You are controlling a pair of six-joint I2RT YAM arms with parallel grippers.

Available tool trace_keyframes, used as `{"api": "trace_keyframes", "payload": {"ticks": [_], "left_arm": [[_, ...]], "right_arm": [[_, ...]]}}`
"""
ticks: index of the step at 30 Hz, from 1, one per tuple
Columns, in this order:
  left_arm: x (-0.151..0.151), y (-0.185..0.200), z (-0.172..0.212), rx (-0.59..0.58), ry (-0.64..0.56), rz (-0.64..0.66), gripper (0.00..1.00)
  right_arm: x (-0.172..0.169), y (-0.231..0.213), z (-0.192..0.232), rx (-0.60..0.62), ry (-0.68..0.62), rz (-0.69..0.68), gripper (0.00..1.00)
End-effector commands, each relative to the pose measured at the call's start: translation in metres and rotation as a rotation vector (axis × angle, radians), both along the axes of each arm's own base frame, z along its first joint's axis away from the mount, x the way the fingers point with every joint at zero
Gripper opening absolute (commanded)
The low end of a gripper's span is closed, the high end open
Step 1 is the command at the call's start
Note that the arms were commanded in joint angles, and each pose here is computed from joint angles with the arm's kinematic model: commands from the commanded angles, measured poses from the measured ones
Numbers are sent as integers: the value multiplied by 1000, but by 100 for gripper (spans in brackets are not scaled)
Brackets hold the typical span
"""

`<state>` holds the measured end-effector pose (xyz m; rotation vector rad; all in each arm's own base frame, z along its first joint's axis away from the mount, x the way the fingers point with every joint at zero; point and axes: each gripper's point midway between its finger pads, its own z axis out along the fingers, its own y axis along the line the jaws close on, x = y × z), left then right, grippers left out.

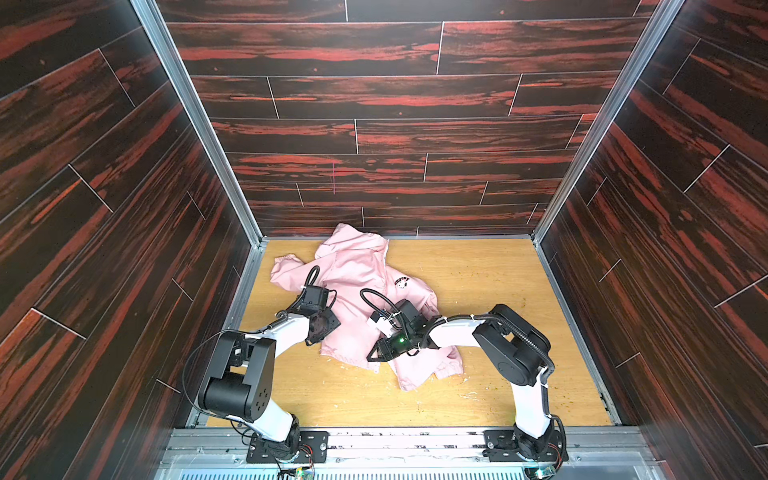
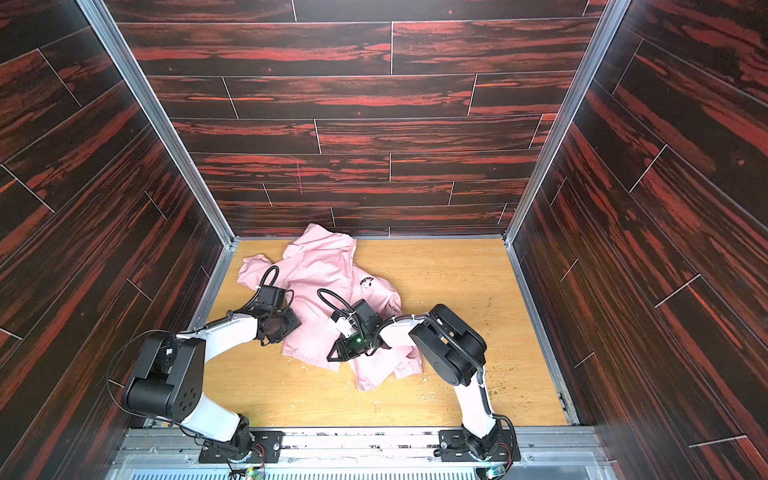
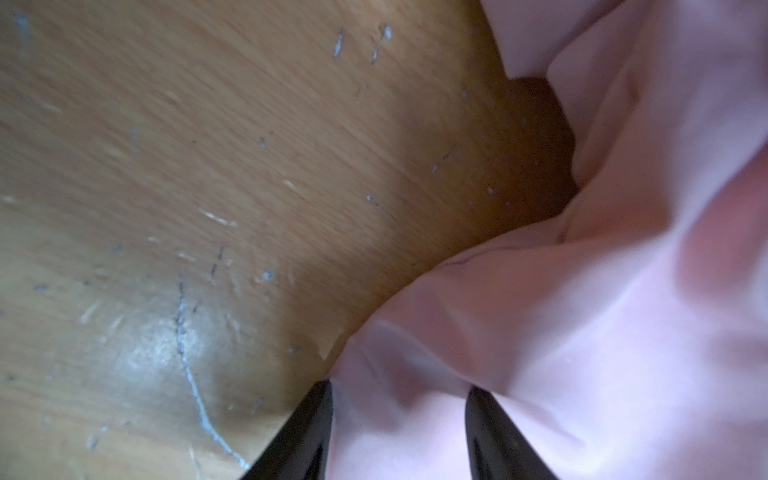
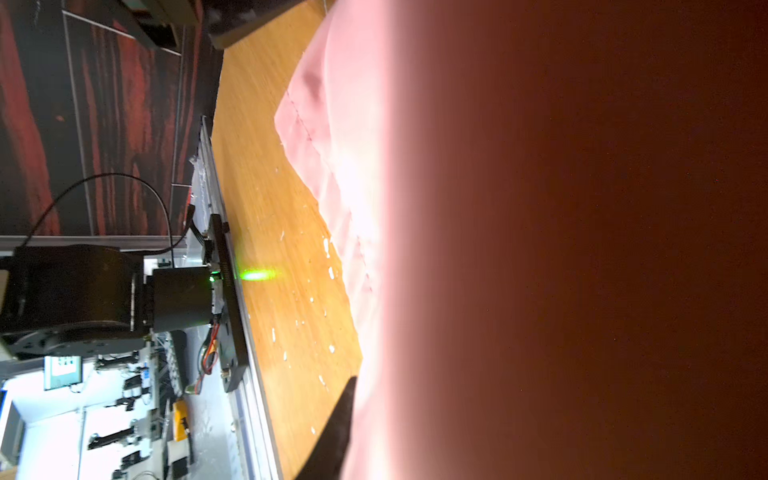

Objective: Zip up the jacket

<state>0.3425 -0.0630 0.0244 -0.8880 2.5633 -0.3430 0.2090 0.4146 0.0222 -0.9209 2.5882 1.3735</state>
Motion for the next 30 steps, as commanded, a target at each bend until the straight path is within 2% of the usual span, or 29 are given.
{"api": "trace_keyframes", "payload": {"ticks": [1,6,10,15,18,23,30], "left_arm": [[-7,6,-1,18,36,6,56],[-6,2,12,-13,10,3,59],[-9,-3,48,-66,-60,4,73],[-27,-16,97,-217,-168,27,81],[-42,-27,120,-338,-239,40,85],[-60,-40,131,-566,-326,117,89],[-64,-66,149,-749,-406,159,92]], "right_arm": [[-11,-3,4,-4,24,8,26],[-11,0,25,31,23,8,10],[-6,8,58,67,13,5,0],[12,22,93,66,-2,-25,0],[32,25,103,38,49,-82,0],[69,32,127,121,222,-161,0],[92,55,159,182,292,-187,0]]}}
